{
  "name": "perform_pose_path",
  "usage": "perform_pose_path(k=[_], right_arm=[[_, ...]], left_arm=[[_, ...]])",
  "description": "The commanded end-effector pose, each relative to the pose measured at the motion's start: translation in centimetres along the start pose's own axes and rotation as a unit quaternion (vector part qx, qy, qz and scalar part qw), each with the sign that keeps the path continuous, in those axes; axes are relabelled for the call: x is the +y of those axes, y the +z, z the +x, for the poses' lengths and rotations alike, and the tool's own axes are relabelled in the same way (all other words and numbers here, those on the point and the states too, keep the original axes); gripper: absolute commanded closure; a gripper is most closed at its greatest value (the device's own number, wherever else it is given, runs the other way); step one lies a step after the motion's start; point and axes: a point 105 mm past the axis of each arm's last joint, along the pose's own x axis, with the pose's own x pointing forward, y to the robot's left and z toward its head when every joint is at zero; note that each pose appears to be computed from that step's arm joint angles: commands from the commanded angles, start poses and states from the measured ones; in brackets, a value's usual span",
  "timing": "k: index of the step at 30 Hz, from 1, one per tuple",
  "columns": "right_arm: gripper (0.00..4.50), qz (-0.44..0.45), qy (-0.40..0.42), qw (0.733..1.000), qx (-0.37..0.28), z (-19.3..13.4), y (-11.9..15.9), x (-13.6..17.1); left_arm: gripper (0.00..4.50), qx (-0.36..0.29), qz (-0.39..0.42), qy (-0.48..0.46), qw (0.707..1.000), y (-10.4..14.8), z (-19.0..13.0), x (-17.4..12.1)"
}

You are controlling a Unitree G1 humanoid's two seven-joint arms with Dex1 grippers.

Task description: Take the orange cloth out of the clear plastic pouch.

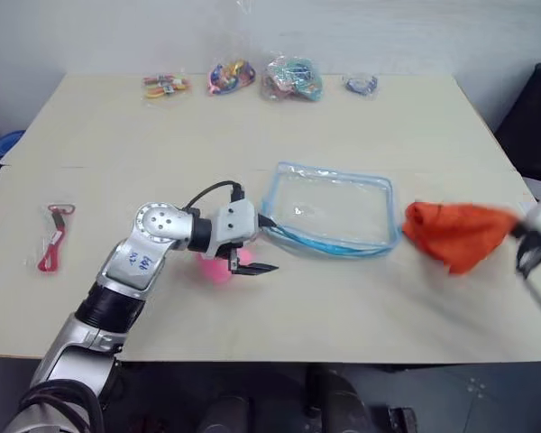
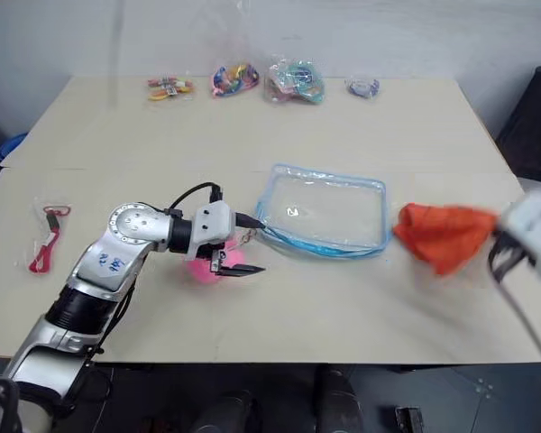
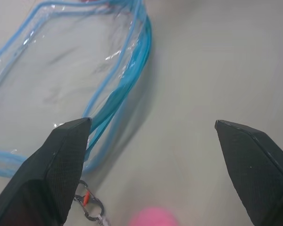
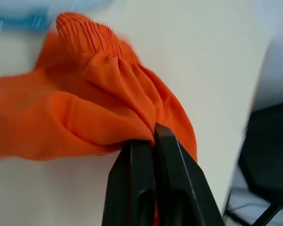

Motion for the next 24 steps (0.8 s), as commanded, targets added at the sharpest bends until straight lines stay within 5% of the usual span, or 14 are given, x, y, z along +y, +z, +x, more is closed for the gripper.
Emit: perform_pose_path(k=[1, 8, 16, 21, 24], right_arm=[[4.50, -0.064, -0.065, 0.996, -0.007, -0.3, -0.4, -0.9], [4.50, -0.135, -0.077, 0.988, -0.017, -0.6, -0.8, -1.0], [2.08, -0.064, -0.054, 0.996, -0.040, -2.7, -0.3, -0.8], [0.27, 0.121, -0.071, 0.989, -0.049, -8.0, -1.2, -1.6], [0.02, 0.229, -0.070, 0.970, -0.050, -12.1, -2.2, -1.3]], left_arm=[[0.04, -0.040, 0.043, -0.017, 0.998, 2.9, -0.8, -0.1], [0.04, -0.065, 0.033, -0.044, 0.996, 4.1, -1.7, -0.4], [0.00, -0.095, -0.006, -0.057, 0.994, 5.4, -3.6, 0.6], [0.00, -0.101, -0.024, -0.052, 0.993, 5.4, -5.9, 2.0], [0.00, -0.106, -0.026, -0.054, 0.993, 5.6, -6.8, 2.8]])
